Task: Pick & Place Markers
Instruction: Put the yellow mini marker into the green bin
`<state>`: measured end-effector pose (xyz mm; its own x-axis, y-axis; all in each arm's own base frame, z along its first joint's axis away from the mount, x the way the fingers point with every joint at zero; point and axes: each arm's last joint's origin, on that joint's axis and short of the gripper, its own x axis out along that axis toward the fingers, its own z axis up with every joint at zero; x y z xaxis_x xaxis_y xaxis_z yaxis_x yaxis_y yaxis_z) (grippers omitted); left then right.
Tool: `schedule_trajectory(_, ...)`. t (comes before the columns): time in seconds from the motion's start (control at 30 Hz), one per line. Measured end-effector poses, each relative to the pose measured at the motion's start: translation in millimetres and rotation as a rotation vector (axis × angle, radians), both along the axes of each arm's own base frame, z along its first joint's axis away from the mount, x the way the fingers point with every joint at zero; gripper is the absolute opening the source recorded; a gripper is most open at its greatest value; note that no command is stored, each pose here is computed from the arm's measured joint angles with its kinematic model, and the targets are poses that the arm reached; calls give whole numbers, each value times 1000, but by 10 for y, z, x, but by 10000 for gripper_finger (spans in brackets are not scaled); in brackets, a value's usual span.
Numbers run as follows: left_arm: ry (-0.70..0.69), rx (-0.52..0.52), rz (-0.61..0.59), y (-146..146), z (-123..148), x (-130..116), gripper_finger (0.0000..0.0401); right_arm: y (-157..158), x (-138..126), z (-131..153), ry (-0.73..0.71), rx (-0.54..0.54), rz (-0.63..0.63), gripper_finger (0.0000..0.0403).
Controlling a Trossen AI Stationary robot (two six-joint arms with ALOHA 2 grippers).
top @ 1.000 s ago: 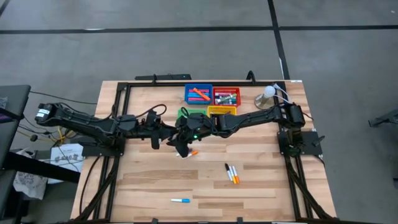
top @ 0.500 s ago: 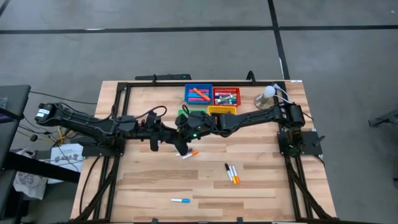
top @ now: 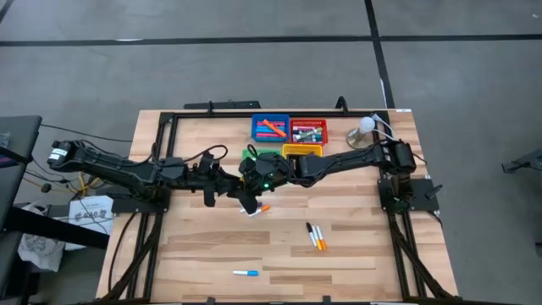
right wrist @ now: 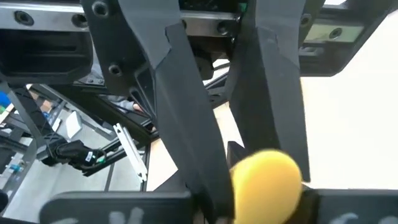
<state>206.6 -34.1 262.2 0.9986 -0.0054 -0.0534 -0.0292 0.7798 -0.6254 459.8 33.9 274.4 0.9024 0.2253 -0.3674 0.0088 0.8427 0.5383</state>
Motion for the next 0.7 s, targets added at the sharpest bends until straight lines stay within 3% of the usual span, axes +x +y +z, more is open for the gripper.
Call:
schedule_trajectory(0.13,-3,28,3,4,1,0,92,1,-3,1,0,-11,2,20)
schedule_trajectory(0.7,10,178,48,140,-9,21,167,-196,-8,-21,14,-44,60,22)
